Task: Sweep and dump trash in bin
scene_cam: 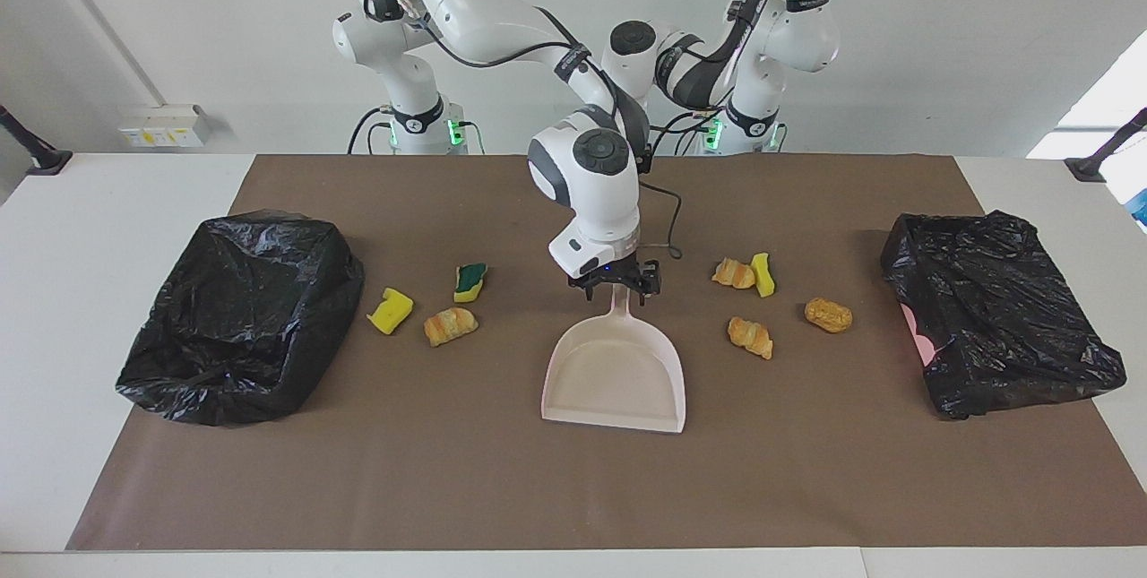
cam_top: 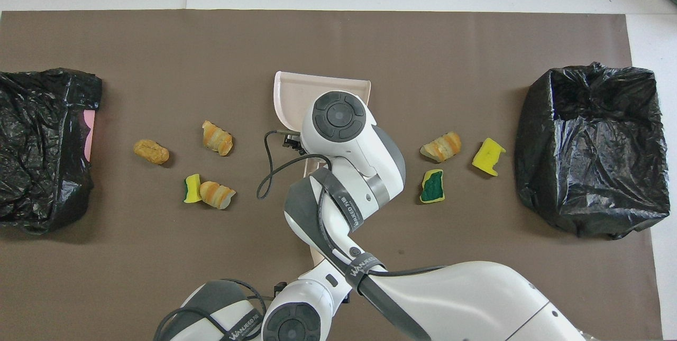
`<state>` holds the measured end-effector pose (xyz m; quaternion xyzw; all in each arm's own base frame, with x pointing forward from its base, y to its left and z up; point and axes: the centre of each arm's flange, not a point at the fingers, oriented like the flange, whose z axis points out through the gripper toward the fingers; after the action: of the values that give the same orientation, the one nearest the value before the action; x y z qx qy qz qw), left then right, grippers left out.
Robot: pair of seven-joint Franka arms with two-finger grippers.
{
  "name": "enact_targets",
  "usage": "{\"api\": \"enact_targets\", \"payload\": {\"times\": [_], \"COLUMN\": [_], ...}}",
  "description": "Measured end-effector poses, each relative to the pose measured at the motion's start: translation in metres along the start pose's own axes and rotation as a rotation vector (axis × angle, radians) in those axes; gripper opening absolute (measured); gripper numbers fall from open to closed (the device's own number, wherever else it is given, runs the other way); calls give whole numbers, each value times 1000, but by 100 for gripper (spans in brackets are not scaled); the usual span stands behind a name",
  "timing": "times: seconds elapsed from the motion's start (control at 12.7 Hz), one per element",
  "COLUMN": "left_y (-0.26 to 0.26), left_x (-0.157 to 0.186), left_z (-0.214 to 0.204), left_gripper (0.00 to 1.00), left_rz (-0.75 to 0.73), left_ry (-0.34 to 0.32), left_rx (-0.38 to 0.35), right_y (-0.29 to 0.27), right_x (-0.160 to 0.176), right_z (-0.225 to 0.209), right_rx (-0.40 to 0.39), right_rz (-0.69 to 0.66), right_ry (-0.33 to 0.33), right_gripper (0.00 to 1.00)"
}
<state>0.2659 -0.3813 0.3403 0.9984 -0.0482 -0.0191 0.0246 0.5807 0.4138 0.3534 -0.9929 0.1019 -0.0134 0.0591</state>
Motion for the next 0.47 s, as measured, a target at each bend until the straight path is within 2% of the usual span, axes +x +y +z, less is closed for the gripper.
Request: {"api": "enact_targets", "payload": {"times": [0.08,0.16,0.24,0.32,0.47], "left_y": [1,1,1,1,-1], "left_x": [-1,-2,-2,-2,-4], "left_z": [0,0,0,1,2], "left_gripper": [60,48,33,26,26], "left_rz": [4,9,19,36,80], "left_ry": [0,-1,-2,-5,-24], "left_rx": [0,1,2,5,22], "right_y": [-1,-1,1,2,3], "right_x": [-1,-2,-3,-4,-5], "right_z": [0,1,4,7,9], "right_rx": [-1,-6,-14,-19,-24], "right_rz": [-1,-1,0,2,3], "right_ry": [0,-3,-8,-12,-16], "right_gripper": [87,73,69,69,48]}}
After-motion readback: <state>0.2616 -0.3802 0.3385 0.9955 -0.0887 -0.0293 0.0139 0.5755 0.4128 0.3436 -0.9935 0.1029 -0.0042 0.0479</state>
